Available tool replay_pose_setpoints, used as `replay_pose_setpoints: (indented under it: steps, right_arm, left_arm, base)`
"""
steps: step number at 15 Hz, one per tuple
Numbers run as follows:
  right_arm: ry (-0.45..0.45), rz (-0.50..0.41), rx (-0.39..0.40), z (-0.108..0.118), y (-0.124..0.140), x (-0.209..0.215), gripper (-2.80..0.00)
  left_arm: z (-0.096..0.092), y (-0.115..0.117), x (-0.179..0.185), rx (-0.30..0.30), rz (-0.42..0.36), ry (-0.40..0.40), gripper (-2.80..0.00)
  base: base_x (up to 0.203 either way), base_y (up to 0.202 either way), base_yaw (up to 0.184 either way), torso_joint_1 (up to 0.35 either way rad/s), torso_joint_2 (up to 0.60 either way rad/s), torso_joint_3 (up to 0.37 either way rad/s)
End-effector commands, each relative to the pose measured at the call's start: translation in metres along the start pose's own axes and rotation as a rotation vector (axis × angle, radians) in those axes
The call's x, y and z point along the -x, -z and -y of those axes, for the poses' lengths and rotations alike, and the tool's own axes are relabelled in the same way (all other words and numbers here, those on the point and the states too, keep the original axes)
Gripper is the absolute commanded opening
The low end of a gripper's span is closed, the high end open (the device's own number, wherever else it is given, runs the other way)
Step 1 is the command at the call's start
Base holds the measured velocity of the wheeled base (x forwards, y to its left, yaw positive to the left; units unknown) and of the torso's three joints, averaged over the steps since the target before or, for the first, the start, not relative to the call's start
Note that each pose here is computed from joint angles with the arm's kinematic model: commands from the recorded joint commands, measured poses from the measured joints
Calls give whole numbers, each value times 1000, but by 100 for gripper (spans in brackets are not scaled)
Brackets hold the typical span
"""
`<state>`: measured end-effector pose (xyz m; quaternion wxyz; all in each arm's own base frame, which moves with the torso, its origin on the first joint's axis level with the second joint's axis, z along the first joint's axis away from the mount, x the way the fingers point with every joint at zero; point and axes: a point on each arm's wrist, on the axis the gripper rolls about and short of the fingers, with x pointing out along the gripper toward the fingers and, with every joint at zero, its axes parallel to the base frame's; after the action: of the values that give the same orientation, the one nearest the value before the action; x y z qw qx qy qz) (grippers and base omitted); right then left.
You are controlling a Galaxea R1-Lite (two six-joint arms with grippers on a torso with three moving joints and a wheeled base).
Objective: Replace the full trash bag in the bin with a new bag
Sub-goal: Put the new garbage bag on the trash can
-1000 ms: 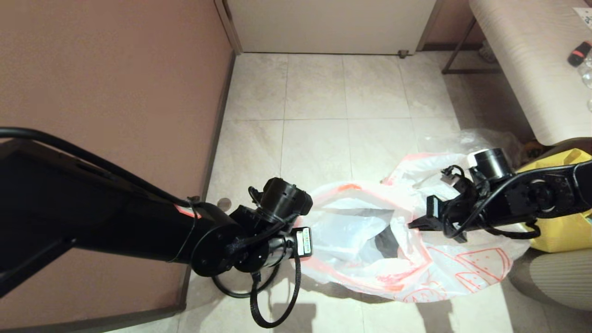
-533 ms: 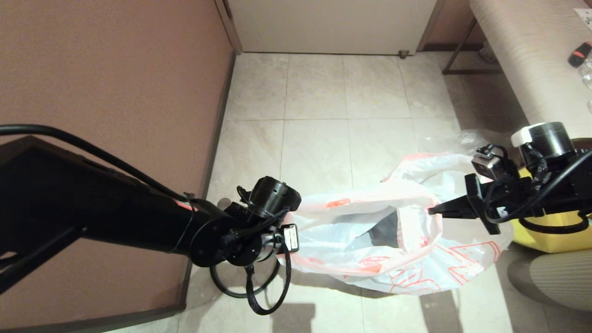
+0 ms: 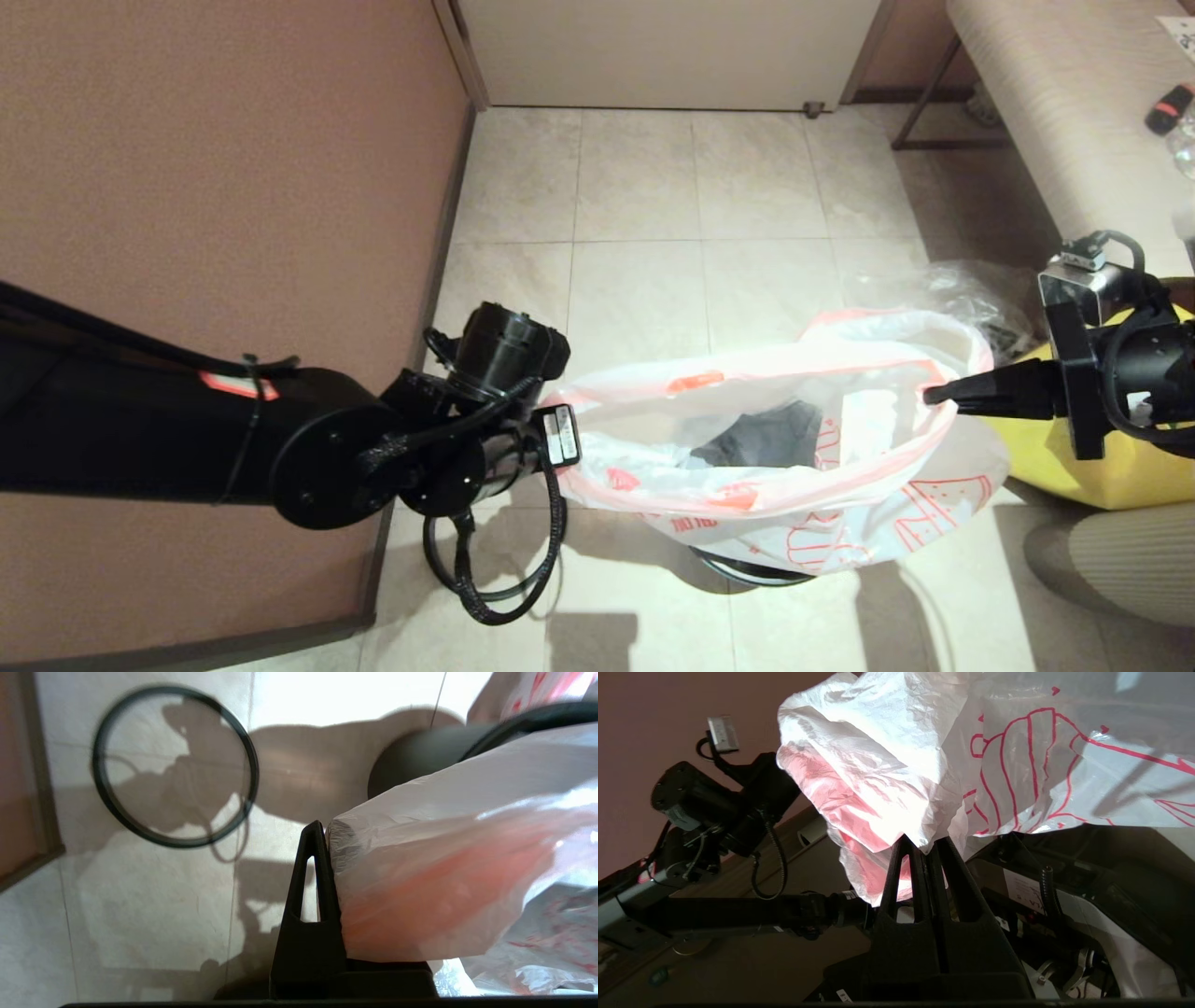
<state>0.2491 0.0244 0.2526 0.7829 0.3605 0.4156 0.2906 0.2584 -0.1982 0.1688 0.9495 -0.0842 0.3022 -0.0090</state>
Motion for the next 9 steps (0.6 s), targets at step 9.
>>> replay_pose_setpoints:
  steps: [9]
  right_arm:
    - [196, 9, -103, 71, -42, -62, -280]
  left_arm:
    - [-11, -1, 32, -17, 14, -1, -280]
  base:
    - [0, 0, 0, 0, 0, 0]
